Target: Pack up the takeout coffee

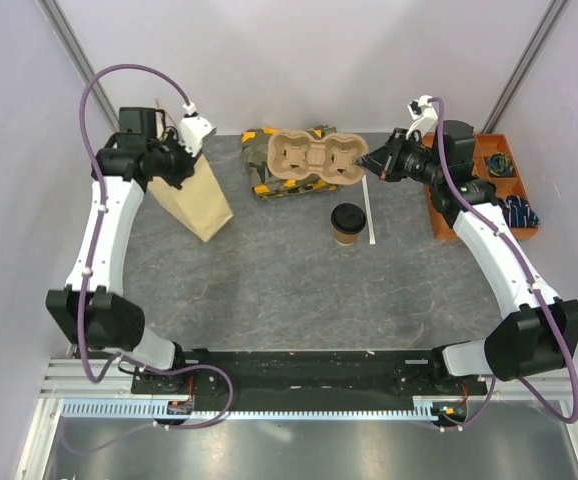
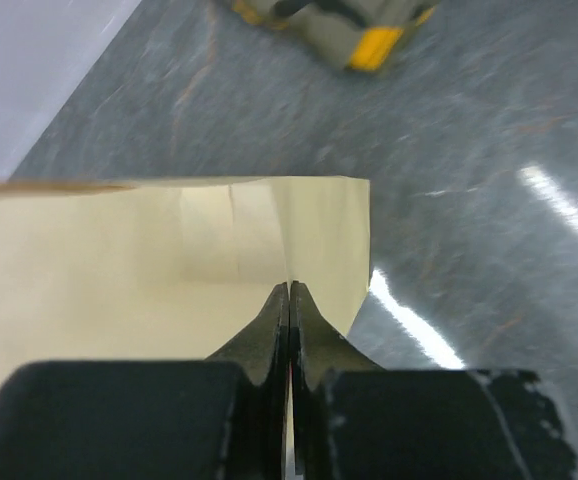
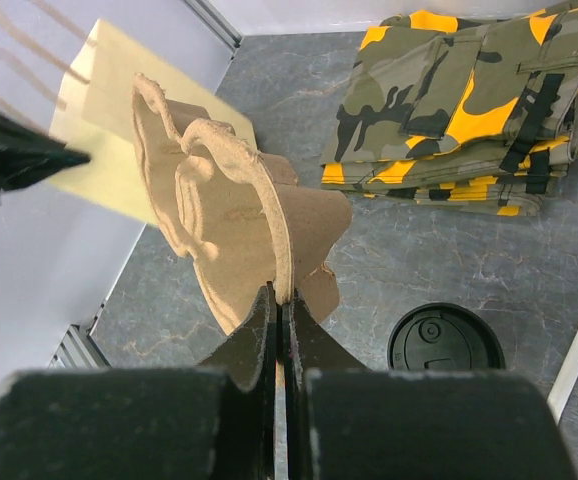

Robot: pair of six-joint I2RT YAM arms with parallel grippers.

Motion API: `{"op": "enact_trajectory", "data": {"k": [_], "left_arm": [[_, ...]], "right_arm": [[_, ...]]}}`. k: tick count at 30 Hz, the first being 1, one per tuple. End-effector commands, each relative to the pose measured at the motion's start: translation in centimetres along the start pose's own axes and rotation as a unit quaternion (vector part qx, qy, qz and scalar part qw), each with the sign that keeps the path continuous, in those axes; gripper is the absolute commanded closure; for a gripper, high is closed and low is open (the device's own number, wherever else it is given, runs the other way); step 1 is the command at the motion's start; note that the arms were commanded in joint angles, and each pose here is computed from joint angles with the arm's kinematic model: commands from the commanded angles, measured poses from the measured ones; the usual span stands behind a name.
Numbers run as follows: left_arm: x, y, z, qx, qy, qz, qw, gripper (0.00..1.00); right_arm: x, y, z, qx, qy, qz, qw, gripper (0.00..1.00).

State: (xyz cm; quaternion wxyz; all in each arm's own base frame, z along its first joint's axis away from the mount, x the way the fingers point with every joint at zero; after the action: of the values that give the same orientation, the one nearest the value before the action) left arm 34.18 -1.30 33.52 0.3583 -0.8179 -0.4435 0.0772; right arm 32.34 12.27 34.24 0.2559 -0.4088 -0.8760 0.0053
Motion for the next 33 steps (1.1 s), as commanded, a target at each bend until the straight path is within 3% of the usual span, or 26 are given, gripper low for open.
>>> {"op": "enact_trajectory", "data": {"k": [1, 4, 8, 11, 18, 21, 24, 25, 28, 33], "left_arm": [[-6.5, -4.1, -1.8, -0.041, -0.111, 0.004, 0.993, 0.98], [-8.9, -3.8, -2.7, -0.044, -0.177, -0.021, 0.983, 0.9], [-11.0, -1.2, -2.1, 0.02, -0.25, -0.07, 0.966, 0.93], [-11.6, 0.4, -1.8, 0.036, -0.308, -0.101, 0.945, 0.93], [-13.1, 1.4, -3.5, 0.025, -0.321, -0.121, 0.939, 0.91], [-13.4, 1.2, -4.9, 0.0, -0.329, -0.103, 0.939, 0.81], [-13.3, 0.1, -6.7, -0.039, -0.326, -0.079, 0.941, 0.64], [-13.2, -0.4, -7.3, -0.051, -0.323, -0.074, 0.942, 0.47], [-12.8, -3.0, -9.2, -0.1, -0.309, -0.055, 0.944, 0.31], [-11.1, -9.7, -11.5, -0.219, -0.293, -0.045, 0.93, 0.25]], "right_arm": [[1.5, -1.1, -2.3, -0.037, -0.025, -0.016, 0.999, 1.0], [1.5, -1.2, -2.4, -0.039, -0.026, -0.015, 0.999, 1.0], [1.6, -1.4, -2.8, -0.042, -0.029, -0.01, 0.999, 1.0], [1.6, -1.4, -2.9, -0.042, -0.031, -0.005, 0.999, 1.0], [1.2, -1.5, -2.5, -0.036, -0.03, 0.005, 0.999, 1.0], [1.0, -1.4, -2.5, -0.035, -0.03, 0.007, 0.999, 1.0], [1.2, -1.5, -2.8, -0.037, -0.033, 0.007, 0.999, 1.0], [1.1, -1.5, -2.8, -0.036, -0.035, 0.009, 0.999, 1.0], [1.1, -1.5, -3.1, -0.037, -0.036, 0.013, 0.999, 1.0], [2.6, -3.1, -4.8, -0.069, -0.036, 0.02, 0.997, 1.0]]}}
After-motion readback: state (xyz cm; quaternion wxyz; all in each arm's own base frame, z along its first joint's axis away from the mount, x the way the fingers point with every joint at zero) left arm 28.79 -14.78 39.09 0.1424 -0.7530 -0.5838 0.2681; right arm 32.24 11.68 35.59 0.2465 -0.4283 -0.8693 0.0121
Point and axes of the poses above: each gripper's point midway between its finger pads, its own y axis out along the fingers, its own x axis along the line the jaws close on, z = x × y, the point moved 9 cm from there along -y, back along the fingers, and after that the axes turned 8 degrees about -y, right-handed, at the moved point
